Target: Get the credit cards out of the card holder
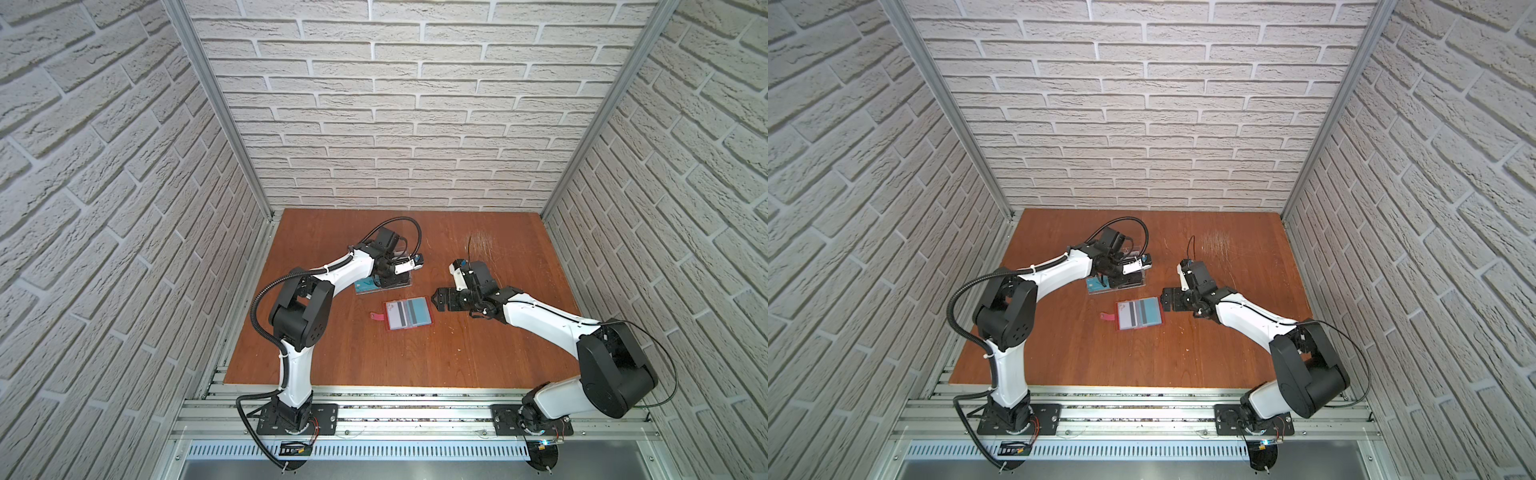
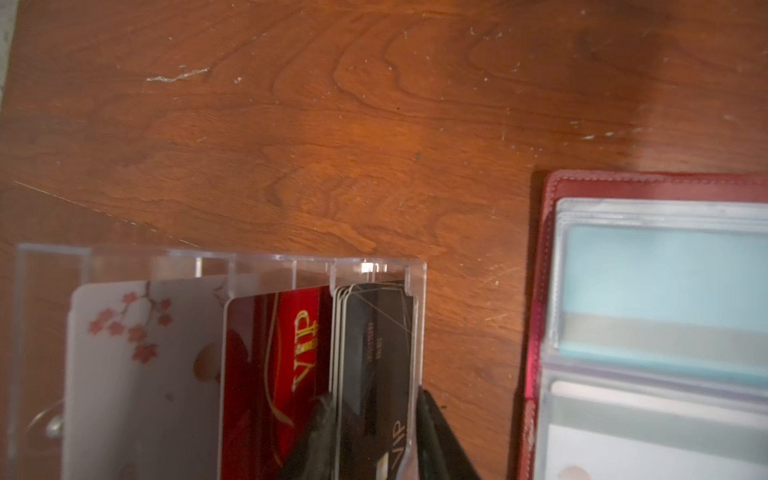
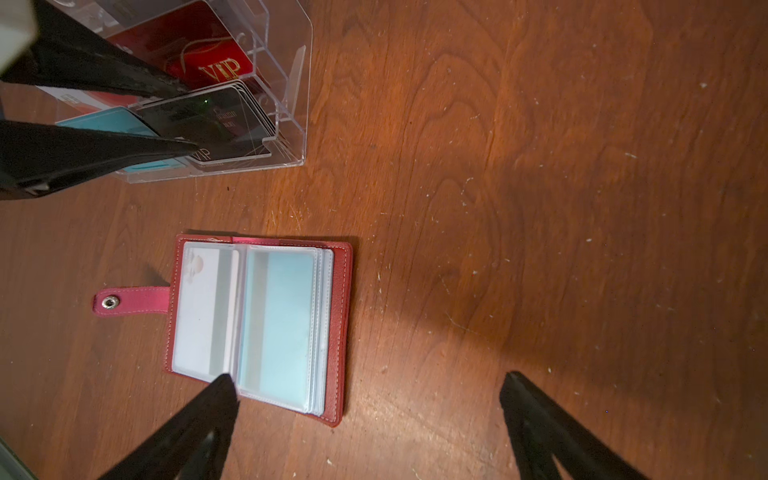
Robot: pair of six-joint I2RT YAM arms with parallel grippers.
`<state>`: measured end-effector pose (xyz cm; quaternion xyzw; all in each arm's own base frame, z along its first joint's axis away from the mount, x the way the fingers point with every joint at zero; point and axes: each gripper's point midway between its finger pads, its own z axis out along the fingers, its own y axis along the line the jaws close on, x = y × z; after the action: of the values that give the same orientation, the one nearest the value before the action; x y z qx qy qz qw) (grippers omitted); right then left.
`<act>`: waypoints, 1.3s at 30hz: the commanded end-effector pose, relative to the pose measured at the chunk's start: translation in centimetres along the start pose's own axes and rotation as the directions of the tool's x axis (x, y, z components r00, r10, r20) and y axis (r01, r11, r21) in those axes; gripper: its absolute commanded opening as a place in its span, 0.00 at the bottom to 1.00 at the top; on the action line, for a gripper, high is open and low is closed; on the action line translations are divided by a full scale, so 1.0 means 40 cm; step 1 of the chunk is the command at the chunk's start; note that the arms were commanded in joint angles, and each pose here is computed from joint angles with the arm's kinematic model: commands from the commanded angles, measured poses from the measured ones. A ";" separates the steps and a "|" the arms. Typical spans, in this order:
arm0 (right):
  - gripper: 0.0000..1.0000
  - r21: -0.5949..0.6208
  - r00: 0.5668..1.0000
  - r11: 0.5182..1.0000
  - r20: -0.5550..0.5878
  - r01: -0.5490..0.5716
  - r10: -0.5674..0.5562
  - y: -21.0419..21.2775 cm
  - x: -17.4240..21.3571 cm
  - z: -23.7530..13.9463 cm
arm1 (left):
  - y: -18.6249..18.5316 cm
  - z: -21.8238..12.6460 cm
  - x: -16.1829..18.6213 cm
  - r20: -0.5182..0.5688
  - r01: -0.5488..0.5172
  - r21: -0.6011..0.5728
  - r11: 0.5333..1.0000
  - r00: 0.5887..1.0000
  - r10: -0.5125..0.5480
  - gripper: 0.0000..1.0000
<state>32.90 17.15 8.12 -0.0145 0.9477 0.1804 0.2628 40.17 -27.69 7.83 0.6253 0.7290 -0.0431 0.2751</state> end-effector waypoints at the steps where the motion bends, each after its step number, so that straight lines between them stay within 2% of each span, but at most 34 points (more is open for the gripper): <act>1: 1.00 -0.021 0.999 1.000 0.037 -0.008 0.008 0.006 -0.015 -0.013 | 0.045 -0.080 -0.060 0.106 0.029 -0.103 0.994 0.994 -0.018 0.41; 5: 1.00 -0.022 0.999 1.000 0.035 -0.008 0.009 0.006 -0.013 -0.012 | 0.053 -0.150 -0.102 0.224 0.111 -0.145 0.983 0.972 -0.076 0.46; 8: 1.00 -0.026 0.999 1.000 0.034 -0.011 0.011 0.007 -0.014 -0.010 | 0.056 -0.214 -0.128 0.322 0.188 -0.174 0.967 0.938 -0.125 0.50; 9: 1.00 -0.026 0.999 1.000 0.032 -0.011 0.012 0.007 -0.012 -0.009 | 0.057 -0.241 -0.138 0.359 0.217 -0.184 0.959 0.923 -0.139 0.54; 11: 1.00 -0.028 1.000 1.000 0.028 -0.011 0.012 0.007 -0.010 -0.006 | 0.055 -0.286 -0.147 0.422 0.269 -0.198 0.943 0.892 -0.166 0.74; 12: 1.00 -0.030 0.999 0.999 0.030 -0.011 0.012 0.008 -0.011 -0.006 | 0.053 -0.315 -0.153 0.455 0.292 -0.210 0.933 0.874 -0.171 0.95; 13: 1.00 -0.031 1.000 0.999 0.028 -0.012 0.012 0.008 -0.010 -0.003 | 0.055 -0.339 -0.156 0.481 0.317 -0.223 0.922 0.858 -0.179 0.98; 17: 1.00 -0.049 1.000 0.999 0.017 -0.012 0.013 0.015 -0.006 0.005 | 0.070 -0.387 -0.130 0.511 0.441 -0.240 0.865 0.815 -0.274 0.98; 19: 1.00 -0.062 1.000 0.998 0.015 -0.010 0.011 0.023 -0.005 0.007 | 0.074 -0.386 -0.109 0.500 0.524 -0.174 0.834 0.776 -0.384 0.98; 22: 1.00 -0.091 1.000 0.996 0.005 0.003 -0.003 0.040 0.001 0.014 | 0.071 -0.363 -0.073 0.439 0.653 -0.054 0.756 0.695 -0.570 0.98; 25: 1.00 -0.119 1.000 0.992 -0.002 0.031 -0.031 0.067 0.006 0.020 | 0.023 -0.348 -0.080 0.389 0.684 0.135 0.717 0.628 -0.673 0.98; 28: 1.00 -0.133 0.998 0.990 -0.010 0.057 -0.059 0.087 0.015 0.026 | 0.012 -0.338 -0.053 0.325 0.776 0.150 0.613 0.547 -0.772 0.98; 30: 1.00 -0.145 0.997 0.987 -0.016 0.072 -0.075 0.102 0.022 0.030 | 0.003 -0.347 -0.047 0.320 0.800 0.160 0.578 0.512 -0.797 0.98; 32: 0.99 -0.157 0.996 0.984 -0.020 0.085 -0.089 0.114 0.028 0.035 | -0.004 -0.363 -0.037 0.373 0.818 0.139 0.558 0.479 -0.795 0.98; 35: 1.00 -0.158 0.994 0.983 -0.036 0.098 -0.105 0.122 0.036 0.049 | -0.035 -0.371 -0.029 0.442 0.825 0.092 0.557 0.467 -0.766 0.98; 36: 0.99 -0.145 0.993 0.985 -0.049 0.099 -0.107 0.118 0.040 0.057 | -0.053 -0.366 -0.029 0.444 0.835 0.107 0.540 0.445 -0.778 0.98; 38: 0.99 -0.125 0.991 0.987 -0.078 0.099 -0.109 0.112 0.049 0.072 | -0.084 -0.356 -0.025 0.412 0.878 0.189 0.439 0.335 -0.847 0.98; 39: 0.99 -0.131 0.990 0.987 -0.085 0.097 -0.109 0.116 0.052 0.077 | -0.099 -0.350 -0.020 0.382 0.902 0.235 0.361 0.256 -0.888 0.98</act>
<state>31.22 21.78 5.54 -0.0738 0.9483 0.2208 0.2156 31.34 -23.21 17.85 0.1608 0.8752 -0.2709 0.3670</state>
